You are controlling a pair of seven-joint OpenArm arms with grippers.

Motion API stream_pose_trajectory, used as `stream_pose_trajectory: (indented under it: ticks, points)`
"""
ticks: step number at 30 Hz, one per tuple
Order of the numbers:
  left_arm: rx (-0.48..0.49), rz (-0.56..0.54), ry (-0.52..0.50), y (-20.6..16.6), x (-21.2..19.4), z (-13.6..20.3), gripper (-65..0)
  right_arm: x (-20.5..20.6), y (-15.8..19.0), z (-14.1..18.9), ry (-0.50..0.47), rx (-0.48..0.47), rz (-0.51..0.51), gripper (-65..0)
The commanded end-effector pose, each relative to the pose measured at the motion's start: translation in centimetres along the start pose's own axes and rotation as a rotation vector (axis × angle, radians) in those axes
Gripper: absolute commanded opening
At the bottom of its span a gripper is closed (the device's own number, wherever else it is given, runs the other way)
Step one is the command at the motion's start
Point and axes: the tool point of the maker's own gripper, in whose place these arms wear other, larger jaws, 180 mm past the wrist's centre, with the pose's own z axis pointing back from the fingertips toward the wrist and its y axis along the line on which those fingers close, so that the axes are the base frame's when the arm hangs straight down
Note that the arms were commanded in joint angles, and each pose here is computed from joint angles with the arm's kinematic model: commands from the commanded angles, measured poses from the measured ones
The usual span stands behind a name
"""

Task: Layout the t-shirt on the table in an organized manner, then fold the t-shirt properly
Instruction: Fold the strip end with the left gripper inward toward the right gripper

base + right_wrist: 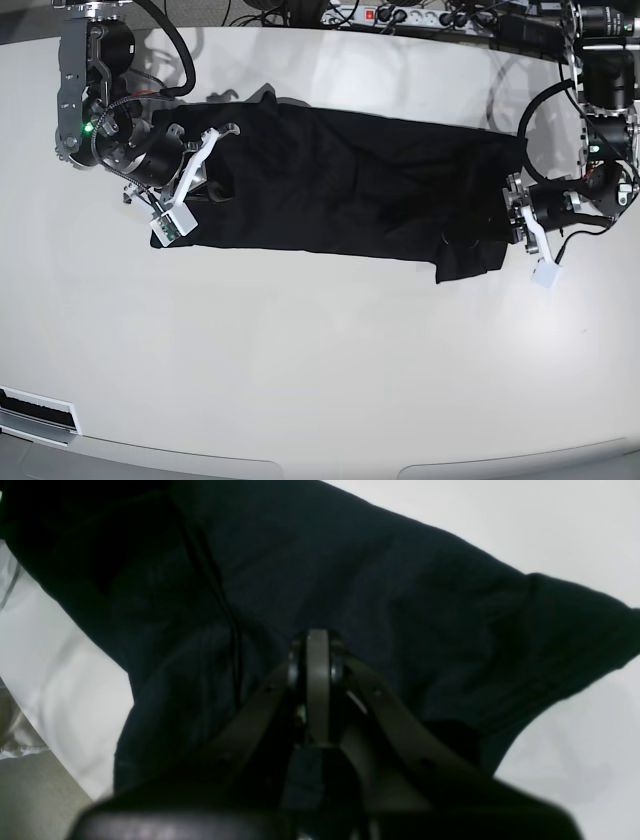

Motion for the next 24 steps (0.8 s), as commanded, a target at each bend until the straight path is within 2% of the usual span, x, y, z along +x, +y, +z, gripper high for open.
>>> stream_pose_trajectory:
  ticks: [1,2,3,5,7,10,12,13,15,17,22,24]
  points:
    - [-0.019,-0.04,0.0,-0.8,1.1,0.1,-38.0,1.6,0.0,0.3,-0.053,0.004,0.014,-64.5]
    - [-0.023,-0.044,0.018,-0.9,0.9,-0.2,-34.0,1.6,0.0,0.3,-0.055,0.005,0.013,-61.1]
    - [-0.026,-0.043,0.034,-1.0,0.5,-0.5,-32.9,1.7,0.0,0.3,-0.057,0.006,0.012,-57.6]
    - [-0.033,-0.043,0.072,-1.1,-0.4,-1.1,-32.9,1.7,0.0,0.3,-0.058,0.006,0.012,-51.6]
    - [-0.038,-0.044,0.102,-1.3,-1.1,-1.5,-32.9,1.7,0.0,0.3,-0.059,0.006,0.012,-48.4]
    - [-0.04,-0.045,0.106,-1.3,-1.2,-1.7,-32.9,1.8,0.0,0.3,-0.061,0.007,0.013,-48.2]
    - [-0.04,-0.045,0.065,-1.3,-0.4,-1.7,-34.1,1.8,-0.1,0.3,-0.061,0.003,0.01,-48.2]
    - [-0.039,-0.044,0.028,-1.3,0.3,-1.6,-37.0,1.9,-0.1,0.3,-0.061,0.002,0.008,-48.2]
    - [-0.037,-0.043,-0.038,-1.3,1.6,-1.3,-46.8,2.0,-0.1,0.2,-0.064,0.002,0.01,-48.2]
    - [-0.034,-0.049,-0.048,-1.3,2.1,-0.9,-54.1,2.4,-0.3,0.2,-0.07,-0.001,0.014,-48.2]
    - [-0.038,-0.074,0.047,-1.7,1.0,-0.8,-54.5,3.2,-0.8,0.2,-0.083,-0.02,0.009,-48.2]
    - [-0.037,-0.074,0.054,-1.7,0.8,-0.8,-49.7,3.3,-0.8,0.2,-0.085,-0.02,0.01,-48.2]
